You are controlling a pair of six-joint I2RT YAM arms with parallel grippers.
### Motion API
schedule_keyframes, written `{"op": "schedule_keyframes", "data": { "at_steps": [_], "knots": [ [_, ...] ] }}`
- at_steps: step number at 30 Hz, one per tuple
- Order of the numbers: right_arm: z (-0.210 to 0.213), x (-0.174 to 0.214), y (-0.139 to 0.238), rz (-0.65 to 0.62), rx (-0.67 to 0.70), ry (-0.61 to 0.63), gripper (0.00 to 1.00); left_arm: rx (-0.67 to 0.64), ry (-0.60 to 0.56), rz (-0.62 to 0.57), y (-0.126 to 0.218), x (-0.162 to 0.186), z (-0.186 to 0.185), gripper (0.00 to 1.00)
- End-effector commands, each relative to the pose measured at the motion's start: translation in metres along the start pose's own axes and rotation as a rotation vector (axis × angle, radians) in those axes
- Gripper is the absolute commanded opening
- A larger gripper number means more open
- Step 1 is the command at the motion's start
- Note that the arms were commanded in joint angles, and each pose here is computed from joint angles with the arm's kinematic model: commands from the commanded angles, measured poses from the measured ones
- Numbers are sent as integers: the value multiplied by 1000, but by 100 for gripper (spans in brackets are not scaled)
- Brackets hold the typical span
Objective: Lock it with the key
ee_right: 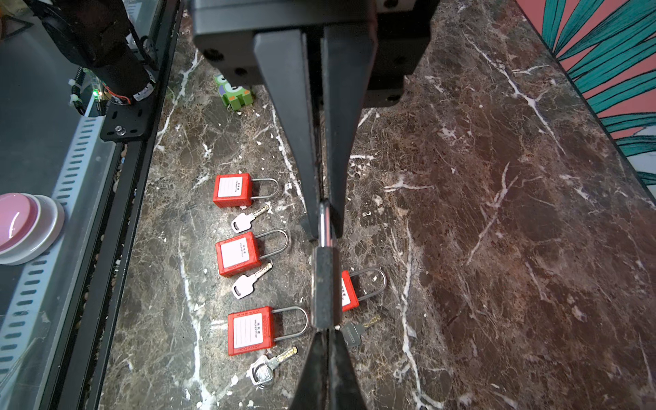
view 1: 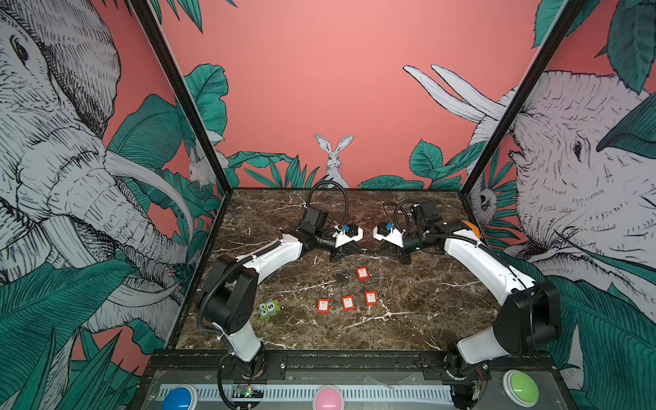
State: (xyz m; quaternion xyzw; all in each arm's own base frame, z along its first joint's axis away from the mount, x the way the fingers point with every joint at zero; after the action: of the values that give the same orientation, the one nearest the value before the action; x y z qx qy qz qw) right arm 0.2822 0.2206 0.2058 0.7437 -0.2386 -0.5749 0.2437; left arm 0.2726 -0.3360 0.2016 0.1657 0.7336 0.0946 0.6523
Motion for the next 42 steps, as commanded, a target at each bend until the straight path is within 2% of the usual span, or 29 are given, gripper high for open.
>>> {"op": "schedule_keyframes", "data": {
  "at_steps": [1,11,15,20,27,37,42],
  "knots": [
    [5,8,3,57,-25,10,0,12,-64,-9,11,-17,-11,0],
    [8,28,15,133,16,-30,0,-21,-34,23,24,-3,-7,0],
    [3,32,13,128,83,-71,0,4,24,94,40,10,-13,0],
    [-18,39,9,79,296,-186,0,62,100,336,59,42,-33,0],
    [-31,43,7,32,482,-343,0,106,207,658,82,84,-40,0],
    [-10,42,-24,92,489,-350,0,125,291,982,100,126,-24,0],
    [-3,37,-32,61,480,-351,0,168,344,1067,98,139,-18,0]
  ]
}}
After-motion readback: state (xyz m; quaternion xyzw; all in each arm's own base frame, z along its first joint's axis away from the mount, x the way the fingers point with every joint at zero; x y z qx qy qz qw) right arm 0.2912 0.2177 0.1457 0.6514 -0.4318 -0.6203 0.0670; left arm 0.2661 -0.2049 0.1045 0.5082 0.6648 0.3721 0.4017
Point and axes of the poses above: each gripper's point midway between its finger pads, its own y axis back along the fingers, its own z axis along the line the jaws close on, x = y × z, the point moved 1 cm from there along y, back along the fingers, and after that the axes turned 14 degrees about y, right-handed, at the moved point
